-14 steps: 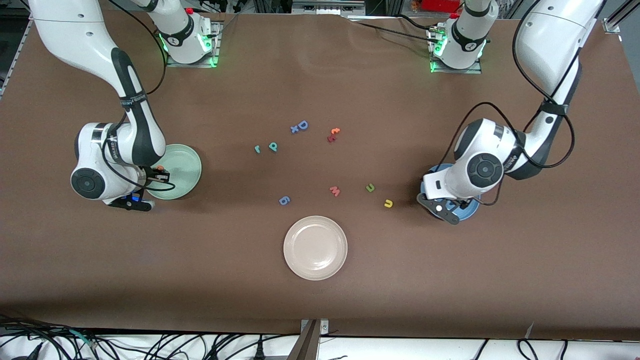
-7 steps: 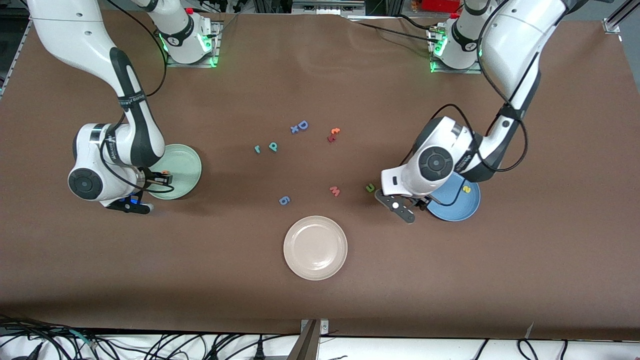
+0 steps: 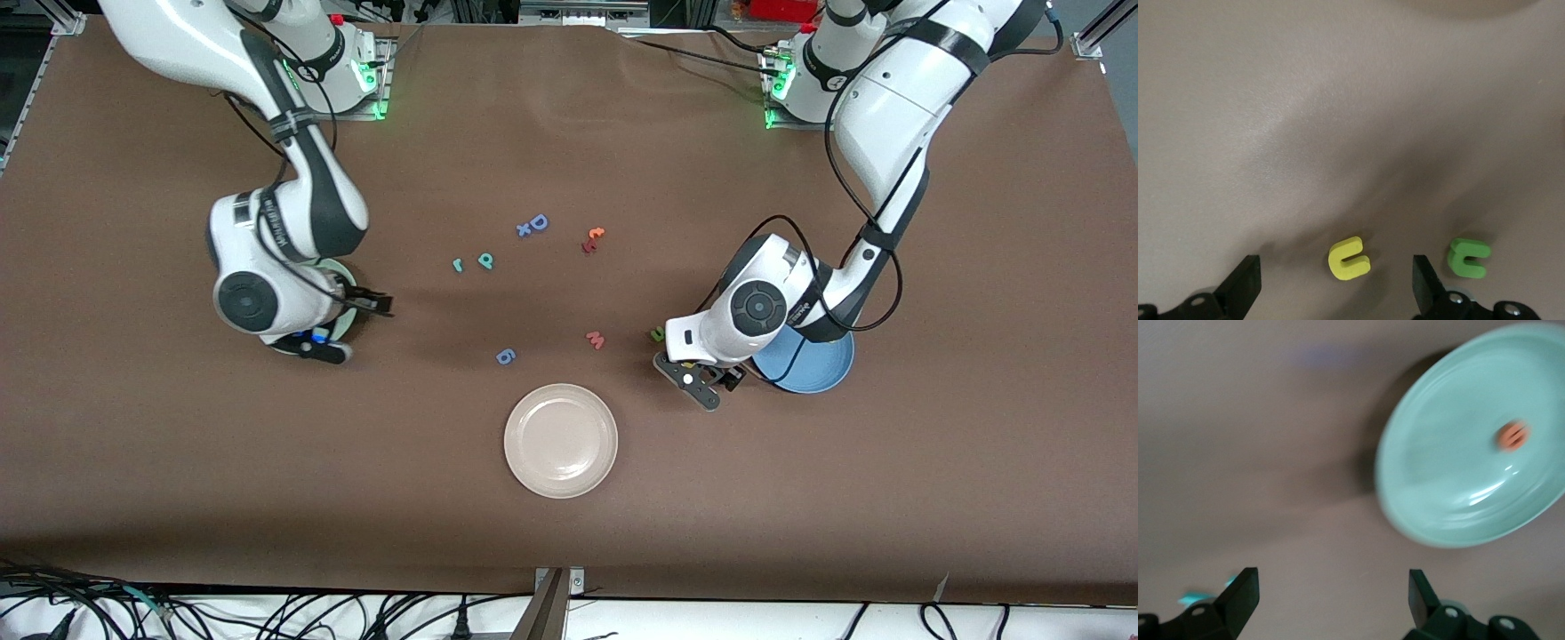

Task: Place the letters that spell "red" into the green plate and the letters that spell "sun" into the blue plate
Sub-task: 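Grasp the yellow u with the left gripper while the right gripper reaches teal letters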

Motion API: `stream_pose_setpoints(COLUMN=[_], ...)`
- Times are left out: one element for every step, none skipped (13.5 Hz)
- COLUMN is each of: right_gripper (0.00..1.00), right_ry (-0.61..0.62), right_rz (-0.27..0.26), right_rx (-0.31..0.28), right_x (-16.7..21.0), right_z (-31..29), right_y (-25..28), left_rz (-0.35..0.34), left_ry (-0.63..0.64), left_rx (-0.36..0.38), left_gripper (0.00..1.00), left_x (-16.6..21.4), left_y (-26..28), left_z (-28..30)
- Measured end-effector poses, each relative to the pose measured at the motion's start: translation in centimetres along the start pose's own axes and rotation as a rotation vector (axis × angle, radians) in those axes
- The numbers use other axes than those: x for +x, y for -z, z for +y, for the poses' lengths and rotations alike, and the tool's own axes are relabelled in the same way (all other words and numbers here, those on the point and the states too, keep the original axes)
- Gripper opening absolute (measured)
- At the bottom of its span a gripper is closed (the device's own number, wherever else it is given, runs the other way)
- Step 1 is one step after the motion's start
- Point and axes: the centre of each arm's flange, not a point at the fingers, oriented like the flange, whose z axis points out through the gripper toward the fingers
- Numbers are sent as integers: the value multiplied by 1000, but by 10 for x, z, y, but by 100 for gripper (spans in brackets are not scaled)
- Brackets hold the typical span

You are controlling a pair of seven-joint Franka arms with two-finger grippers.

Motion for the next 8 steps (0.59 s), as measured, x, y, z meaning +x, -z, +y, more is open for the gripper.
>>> stream_pose_setpoints(right_gripper=[99,99,99,99,99,99,99,99], right_ry=[-31,-60,-81,-97,-115,-129,-137,-141], right_rz=[-4,-1,9,23,35,40,40,40], right_rx=[5,14,28,47,64,73,76,78], right_x=[-15,-29,-42,-52,-60,-67,-71,-73], right_z=[-20,-40,-56,-69,-77,-82,-85,-86], right_y=[-3,-9,-18,-31,-46,-59,-69,-75], left_rz=[-4,-8,-11,-14,-18,-20,-22,-23], left_ry=[-2,-2,-8,-15,-18,-16,-15,-14], left_rx=[-2,-2,5,18,25,27,27,28], left_gripper=[100,100,100,100,100,100,100,93], left_x=[1,2,3,4,3,2,2,1], left_y=[-4,-7,-8,-9,-11,-13,-14,-15], left_z=[6,12,17,19,18,16,15,14])
